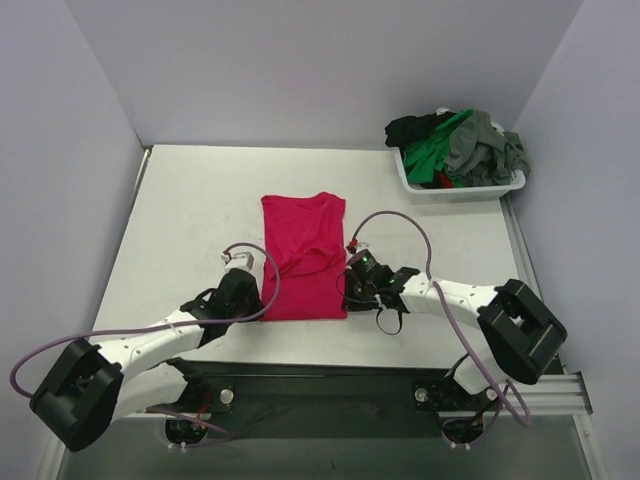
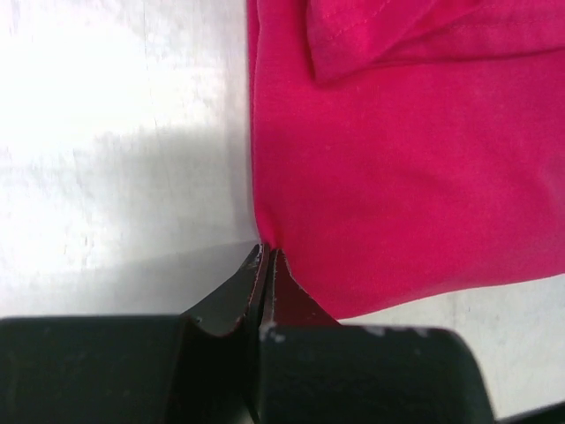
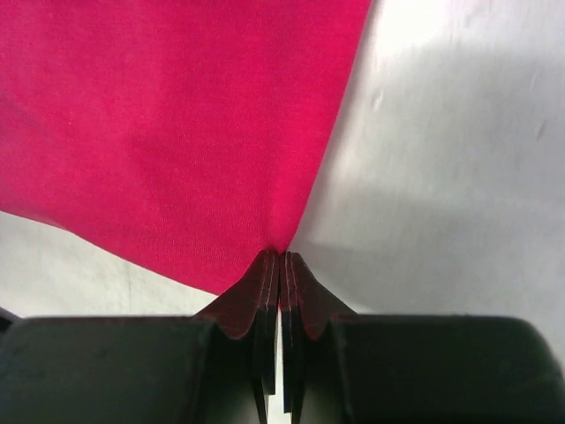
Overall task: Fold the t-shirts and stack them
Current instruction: Fold the folded rectangular tshirt in 1/3 of the way
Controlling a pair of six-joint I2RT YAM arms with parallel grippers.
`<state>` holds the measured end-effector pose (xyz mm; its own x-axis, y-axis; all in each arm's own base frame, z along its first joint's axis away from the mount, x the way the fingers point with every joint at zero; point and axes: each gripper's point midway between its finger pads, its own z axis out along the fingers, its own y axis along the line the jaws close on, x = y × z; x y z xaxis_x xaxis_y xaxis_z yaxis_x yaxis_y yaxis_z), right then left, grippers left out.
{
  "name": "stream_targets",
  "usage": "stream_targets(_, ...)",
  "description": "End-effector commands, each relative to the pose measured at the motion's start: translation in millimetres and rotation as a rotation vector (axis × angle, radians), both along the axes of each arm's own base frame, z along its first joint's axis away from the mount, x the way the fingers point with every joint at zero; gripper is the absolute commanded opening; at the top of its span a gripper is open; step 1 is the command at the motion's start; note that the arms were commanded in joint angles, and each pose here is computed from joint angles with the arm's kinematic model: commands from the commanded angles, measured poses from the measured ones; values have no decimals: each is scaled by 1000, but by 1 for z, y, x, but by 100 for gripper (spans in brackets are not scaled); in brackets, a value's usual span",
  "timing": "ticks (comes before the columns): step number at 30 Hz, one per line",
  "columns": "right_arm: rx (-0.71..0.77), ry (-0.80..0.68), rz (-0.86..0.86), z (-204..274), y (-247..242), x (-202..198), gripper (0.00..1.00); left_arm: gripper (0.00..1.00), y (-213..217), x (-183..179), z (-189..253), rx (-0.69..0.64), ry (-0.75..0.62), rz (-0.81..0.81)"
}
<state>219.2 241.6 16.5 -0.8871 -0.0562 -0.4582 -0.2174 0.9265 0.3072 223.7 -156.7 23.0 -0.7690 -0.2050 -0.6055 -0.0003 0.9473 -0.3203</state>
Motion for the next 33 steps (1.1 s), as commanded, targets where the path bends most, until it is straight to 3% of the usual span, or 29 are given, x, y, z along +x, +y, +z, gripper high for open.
stream_targets(1, -73, -22, -82, 0, -24, -18, 0, 0, 12, -30, -5, 24, 38, 44)
stream_targets(10, -162, -53, -72, -9, -43, -77, 0, 0, 4, -77, 2, -62, 49, -1)
stream_targets(12, -173, -52, -73, -11, -45, -86, 0, 15, 1, -88, 3, -51, 57, -37)
stream_targets(13, -179, -59, -79, -11, -47, -87, 0, 32, 1, -88, 5, -58, 46, -24)
stream_targets(14, -186, -58, -83, -11, -49, -88, 0, 39, 0, -90, 6, -60, 44, -28)
stream_targets(16, -188, -71, -83, -7, -49, -91, 29, 54, -2, -96, 10, -65, 36, -43)
stream_targets(18, -178, -92, -82, 2, -47, -90, 59, 59, -2, -98, 16, -54, 15, -55)
stream_targets(21, -170, -144, -68, 22, -43, -86, 68, 56, -6, -96, 28, -47, -33, -85)
stream_targets(24, -134, -184, -47, 44, -34, -81, 68, 45, -14, -95, 38, -47, -71, -118)
stream_targets(33, -61, -275, 33, 92, -2, -64, 73, 48, -51, -83, 81, -149, -236, -204)
